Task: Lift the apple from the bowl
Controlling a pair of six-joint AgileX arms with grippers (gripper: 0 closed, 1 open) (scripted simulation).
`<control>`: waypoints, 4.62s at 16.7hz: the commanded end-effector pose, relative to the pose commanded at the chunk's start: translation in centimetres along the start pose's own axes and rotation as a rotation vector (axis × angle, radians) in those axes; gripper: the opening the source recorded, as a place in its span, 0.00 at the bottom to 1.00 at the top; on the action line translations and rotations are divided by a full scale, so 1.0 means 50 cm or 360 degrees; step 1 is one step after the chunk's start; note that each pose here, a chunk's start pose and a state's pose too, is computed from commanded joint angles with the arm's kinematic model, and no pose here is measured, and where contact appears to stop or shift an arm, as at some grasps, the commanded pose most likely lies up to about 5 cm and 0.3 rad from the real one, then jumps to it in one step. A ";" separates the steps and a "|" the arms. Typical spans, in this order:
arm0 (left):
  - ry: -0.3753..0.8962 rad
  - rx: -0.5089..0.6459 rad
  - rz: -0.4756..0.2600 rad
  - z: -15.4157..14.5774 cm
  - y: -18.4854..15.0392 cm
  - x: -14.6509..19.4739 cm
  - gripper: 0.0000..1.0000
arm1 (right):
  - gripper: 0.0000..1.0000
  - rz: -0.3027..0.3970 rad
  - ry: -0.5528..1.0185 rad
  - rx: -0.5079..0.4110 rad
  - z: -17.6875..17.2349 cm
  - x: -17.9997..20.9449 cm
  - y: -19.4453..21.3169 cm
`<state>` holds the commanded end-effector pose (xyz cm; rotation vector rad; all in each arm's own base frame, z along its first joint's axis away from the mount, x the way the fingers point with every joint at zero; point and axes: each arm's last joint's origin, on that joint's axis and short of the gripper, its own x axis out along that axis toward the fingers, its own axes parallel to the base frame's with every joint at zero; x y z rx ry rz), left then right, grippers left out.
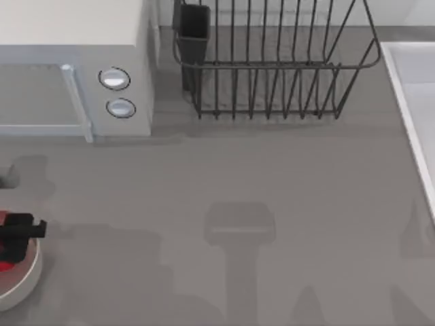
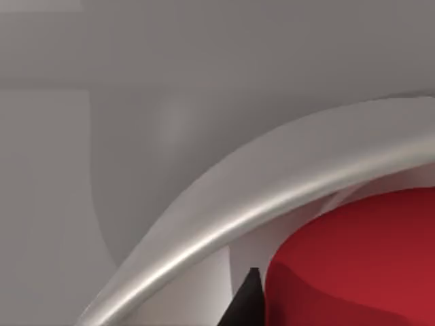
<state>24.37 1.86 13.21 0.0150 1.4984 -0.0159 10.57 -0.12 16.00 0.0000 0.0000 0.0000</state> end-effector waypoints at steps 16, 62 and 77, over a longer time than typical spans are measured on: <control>-0.0001 0.0000 0.0000 0.030 0.000 -0.477 0.00 | 1.00 0.0000 0.0000 0.0000 0.000 0.000 0.000; 0.0115 0.0000 0.0000 0.136 -0.538 -0.044 0.30 | 1.00 0.0000 0.0000 0.0000 0.000 0.000 0.000; 0.0115 0.0000 0.0000 0.136 -0.538 -0.044 1.00 | 1.00 0.0000 0.0000 0.0000 0.000 0.000 0.000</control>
